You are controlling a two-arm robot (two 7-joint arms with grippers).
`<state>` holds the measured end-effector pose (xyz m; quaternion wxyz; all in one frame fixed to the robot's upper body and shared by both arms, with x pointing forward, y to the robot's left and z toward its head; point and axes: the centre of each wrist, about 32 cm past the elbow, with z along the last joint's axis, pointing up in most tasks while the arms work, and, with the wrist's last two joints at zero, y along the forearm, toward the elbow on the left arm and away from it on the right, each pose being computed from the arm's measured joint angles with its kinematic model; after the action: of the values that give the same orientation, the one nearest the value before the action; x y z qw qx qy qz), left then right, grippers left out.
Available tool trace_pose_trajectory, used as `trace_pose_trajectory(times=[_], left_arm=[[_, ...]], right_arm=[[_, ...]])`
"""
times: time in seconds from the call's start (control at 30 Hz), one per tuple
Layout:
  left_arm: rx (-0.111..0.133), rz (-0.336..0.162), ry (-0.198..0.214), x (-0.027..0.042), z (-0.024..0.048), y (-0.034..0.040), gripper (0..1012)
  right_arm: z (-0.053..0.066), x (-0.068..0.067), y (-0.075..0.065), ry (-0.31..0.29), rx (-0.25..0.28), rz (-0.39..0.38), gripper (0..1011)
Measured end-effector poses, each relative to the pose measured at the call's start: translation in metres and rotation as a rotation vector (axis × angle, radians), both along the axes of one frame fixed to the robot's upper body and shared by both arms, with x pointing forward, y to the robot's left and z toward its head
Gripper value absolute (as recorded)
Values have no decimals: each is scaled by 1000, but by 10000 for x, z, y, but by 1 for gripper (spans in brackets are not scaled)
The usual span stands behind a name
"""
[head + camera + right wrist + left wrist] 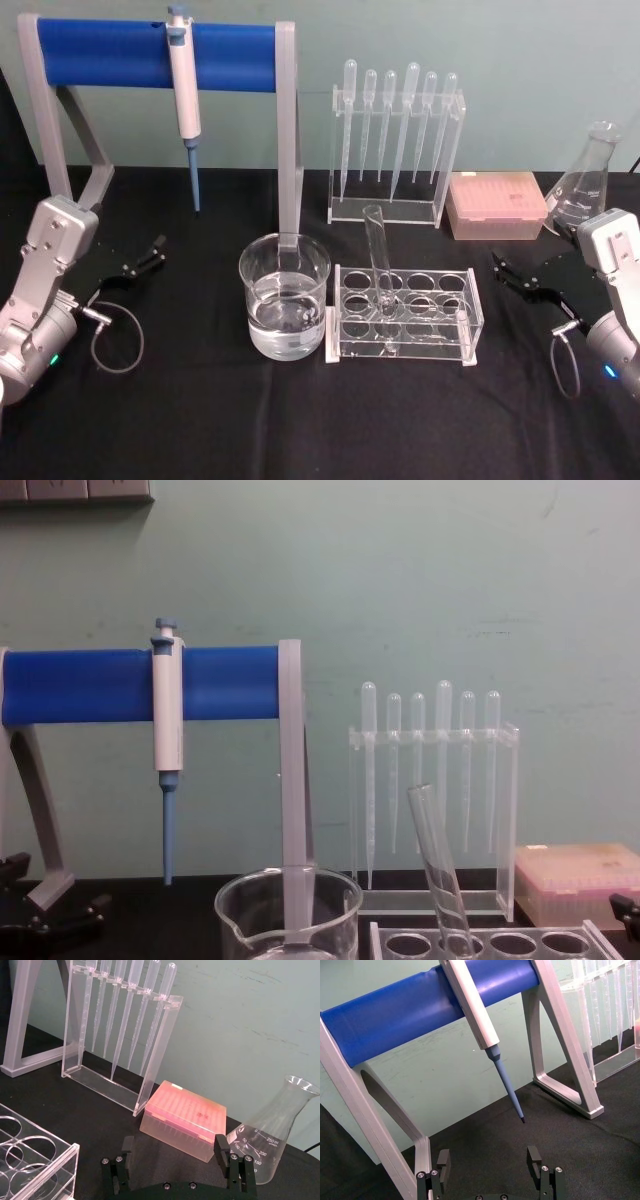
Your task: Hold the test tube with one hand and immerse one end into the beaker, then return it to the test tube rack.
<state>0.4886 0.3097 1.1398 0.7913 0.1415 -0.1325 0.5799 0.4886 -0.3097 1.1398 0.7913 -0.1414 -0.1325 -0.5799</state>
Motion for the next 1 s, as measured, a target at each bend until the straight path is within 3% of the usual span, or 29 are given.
trace_pose_trajectory(times=[1.0], left_arm=[[0,0,0,0,0,0,1000]], right_arm=[[0,0,0,0,0,0,1002]])
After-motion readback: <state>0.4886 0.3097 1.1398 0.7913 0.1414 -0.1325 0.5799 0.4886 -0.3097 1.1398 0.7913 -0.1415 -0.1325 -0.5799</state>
